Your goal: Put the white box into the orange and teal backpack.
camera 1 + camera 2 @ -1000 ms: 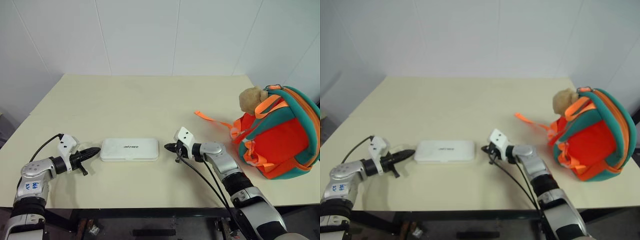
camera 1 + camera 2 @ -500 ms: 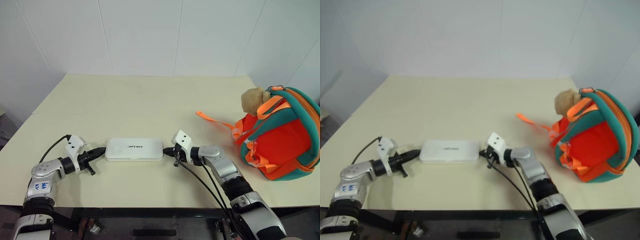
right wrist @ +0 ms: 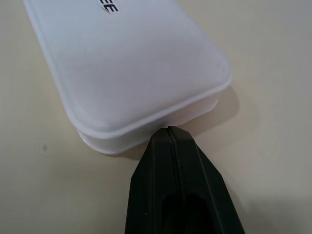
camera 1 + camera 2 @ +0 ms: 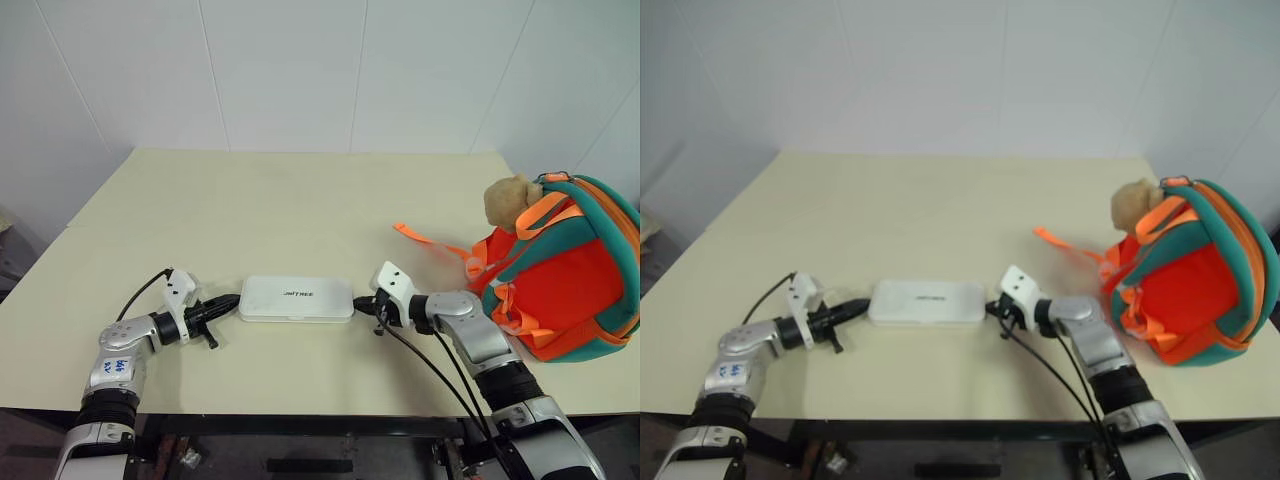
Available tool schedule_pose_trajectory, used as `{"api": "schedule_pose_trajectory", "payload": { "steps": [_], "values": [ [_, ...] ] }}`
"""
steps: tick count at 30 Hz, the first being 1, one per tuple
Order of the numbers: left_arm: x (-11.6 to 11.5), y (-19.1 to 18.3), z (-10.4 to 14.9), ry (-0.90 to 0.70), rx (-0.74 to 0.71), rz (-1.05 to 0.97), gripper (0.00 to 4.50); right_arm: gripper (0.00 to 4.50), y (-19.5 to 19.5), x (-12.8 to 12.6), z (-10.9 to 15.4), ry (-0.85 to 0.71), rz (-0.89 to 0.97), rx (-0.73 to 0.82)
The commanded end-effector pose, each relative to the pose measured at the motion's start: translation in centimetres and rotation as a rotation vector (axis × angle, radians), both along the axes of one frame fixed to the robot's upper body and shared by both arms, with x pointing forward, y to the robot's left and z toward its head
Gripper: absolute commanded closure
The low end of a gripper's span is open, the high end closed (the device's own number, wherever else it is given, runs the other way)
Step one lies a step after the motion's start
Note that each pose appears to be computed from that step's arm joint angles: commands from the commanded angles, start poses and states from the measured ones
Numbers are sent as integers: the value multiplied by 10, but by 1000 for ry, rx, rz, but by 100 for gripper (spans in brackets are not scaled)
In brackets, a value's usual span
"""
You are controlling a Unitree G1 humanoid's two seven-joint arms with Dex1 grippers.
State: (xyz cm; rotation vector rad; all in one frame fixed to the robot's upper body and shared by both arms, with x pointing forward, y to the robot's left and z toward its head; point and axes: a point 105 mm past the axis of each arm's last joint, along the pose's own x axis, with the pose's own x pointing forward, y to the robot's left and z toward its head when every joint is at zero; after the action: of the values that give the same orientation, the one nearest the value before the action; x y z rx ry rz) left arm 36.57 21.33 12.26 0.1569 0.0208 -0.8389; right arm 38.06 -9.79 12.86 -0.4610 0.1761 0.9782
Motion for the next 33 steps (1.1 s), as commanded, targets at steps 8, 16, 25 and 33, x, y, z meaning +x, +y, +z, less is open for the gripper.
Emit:
{"api": "schedule_pose_trajectory", "payload": {
  "steps": [8, 16, 25, 33],
  "values": [
    [-3, -34, 0, -6, 4, -139, 448, 450, -16, -14, 10, -7, 19, -5],
    [-6, -16, 9, -30, 34, -104, 448, 450, -17, -21, 15, 15, 38, 10],
    [-40, 26, 31, 110, 54, -121, 387, 361, -43, -23, 25, 55, 6, 0],
    [-55, 55, 52, 221, -123, -96, 134, 78, -68, -27, 46, 143, -27, 71]
  ]
}}
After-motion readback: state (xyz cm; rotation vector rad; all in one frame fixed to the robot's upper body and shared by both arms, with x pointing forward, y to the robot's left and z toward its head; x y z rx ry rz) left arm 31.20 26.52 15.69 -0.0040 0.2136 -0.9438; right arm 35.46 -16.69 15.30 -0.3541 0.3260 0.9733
